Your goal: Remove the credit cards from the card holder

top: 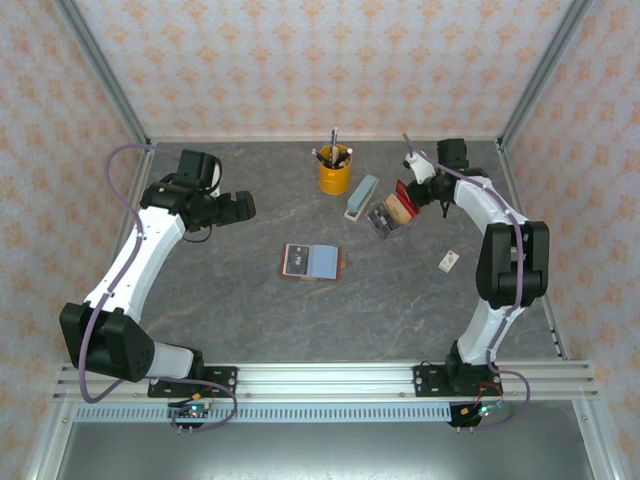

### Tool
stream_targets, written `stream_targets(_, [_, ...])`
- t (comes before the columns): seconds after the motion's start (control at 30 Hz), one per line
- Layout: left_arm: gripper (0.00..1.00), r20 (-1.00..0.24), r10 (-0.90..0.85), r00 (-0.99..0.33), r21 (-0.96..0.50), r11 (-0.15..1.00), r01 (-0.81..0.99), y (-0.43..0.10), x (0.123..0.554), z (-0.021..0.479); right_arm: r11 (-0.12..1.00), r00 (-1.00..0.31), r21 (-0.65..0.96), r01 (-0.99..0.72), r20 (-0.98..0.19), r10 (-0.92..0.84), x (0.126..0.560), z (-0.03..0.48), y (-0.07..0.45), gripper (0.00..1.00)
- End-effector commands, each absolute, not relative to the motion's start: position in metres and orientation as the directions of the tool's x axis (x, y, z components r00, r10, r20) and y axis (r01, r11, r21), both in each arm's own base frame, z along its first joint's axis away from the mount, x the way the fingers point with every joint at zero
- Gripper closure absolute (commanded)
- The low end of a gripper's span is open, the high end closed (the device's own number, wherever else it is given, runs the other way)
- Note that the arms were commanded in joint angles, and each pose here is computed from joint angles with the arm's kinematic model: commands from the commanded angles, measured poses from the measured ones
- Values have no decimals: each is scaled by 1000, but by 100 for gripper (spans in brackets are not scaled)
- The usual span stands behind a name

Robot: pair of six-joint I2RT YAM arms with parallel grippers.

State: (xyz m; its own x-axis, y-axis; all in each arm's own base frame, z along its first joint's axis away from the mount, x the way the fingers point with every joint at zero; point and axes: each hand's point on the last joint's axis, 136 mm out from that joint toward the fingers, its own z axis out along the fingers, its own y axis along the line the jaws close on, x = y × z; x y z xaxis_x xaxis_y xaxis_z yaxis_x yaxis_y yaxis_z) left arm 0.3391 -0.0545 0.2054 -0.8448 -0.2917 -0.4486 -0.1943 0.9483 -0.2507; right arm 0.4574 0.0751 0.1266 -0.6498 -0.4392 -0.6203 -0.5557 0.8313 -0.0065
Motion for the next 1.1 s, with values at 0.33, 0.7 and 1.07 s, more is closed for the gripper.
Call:
stream_targets(0.33, [0,-450,-285,-846,-264,948,-179,-57,343,205,886,-685,-11,-463,-630,-366,457,133,63,100])
stream_targets(0.7, [0,-445,-285,-849,-267,947,-178,-57,343,204,894,-720,37,-447,-609,-334,470,119,66,93])
stream_targets(1.07, [0,-443,-292,-848,-284,943,-176,-60,343,205,910,-688,40,-414,-669,-283,465,158,67,76])
